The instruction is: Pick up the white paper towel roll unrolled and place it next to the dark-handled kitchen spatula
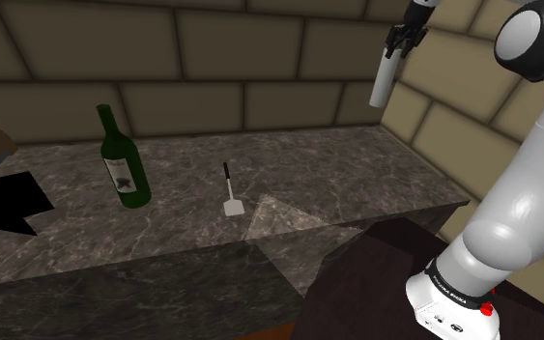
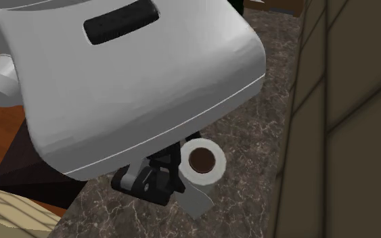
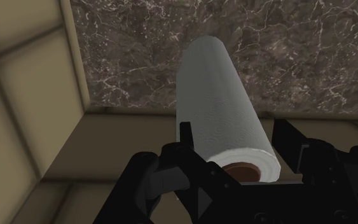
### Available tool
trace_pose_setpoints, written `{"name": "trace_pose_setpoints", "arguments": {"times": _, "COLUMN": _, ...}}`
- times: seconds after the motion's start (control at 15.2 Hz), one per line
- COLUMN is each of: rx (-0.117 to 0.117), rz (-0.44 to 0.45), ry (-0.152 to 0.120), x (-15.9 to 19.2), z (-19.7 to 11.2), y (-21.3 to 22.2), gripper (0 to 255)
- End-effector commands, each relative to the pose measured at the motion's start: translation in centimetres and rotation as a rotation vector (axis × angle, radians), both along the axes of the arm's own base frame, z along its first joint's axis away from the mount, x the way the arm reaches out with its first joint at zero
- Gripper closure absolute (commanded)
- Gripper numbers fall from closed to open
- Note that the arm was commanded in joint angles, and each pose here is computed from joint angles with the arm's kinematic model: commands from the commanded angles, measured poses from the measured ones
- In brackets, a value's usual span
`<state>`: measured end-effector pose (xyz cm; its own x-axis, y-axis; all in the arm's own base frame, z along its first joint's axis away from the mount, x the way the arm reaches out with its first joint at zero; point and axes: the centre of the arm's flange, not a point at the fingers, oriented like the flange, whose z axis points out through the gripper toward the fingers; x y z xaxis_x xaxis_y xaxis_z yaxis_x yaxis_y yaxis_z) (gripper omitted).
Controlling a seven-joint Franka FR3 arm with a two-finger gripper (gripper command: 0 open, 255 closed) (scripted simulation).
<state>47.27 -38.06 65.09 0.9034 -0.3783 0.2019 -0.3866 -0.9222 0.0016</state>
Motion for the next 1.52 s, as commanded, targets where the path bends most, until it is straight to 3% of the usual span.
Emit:
{"name": "trace_pose_setpoints", "arguments": {"times": 0.0, "rx": 0.0, "rz": 0.0, "ry": 0.0, "x": -0.1, "z": 1.0, "y": 0.1, "gripper": 255}}
{"name": "trace_pose_setpoints", "arguments": {"times": 0.46, "rx": 0.0, "rz": 0.0, "ry": 0.0, "x": -0.1, "z": 4.6, "y": 0.1, "gripper": 255}}
{"name": "trace_pose_setpoints", "arguments": {"times": 1.45, "rx": 0.0, "rz": 0.0, "ry": 0.0, "x": 0.5, "z": 4.7, "y": 19.9, "gripper": 255}}
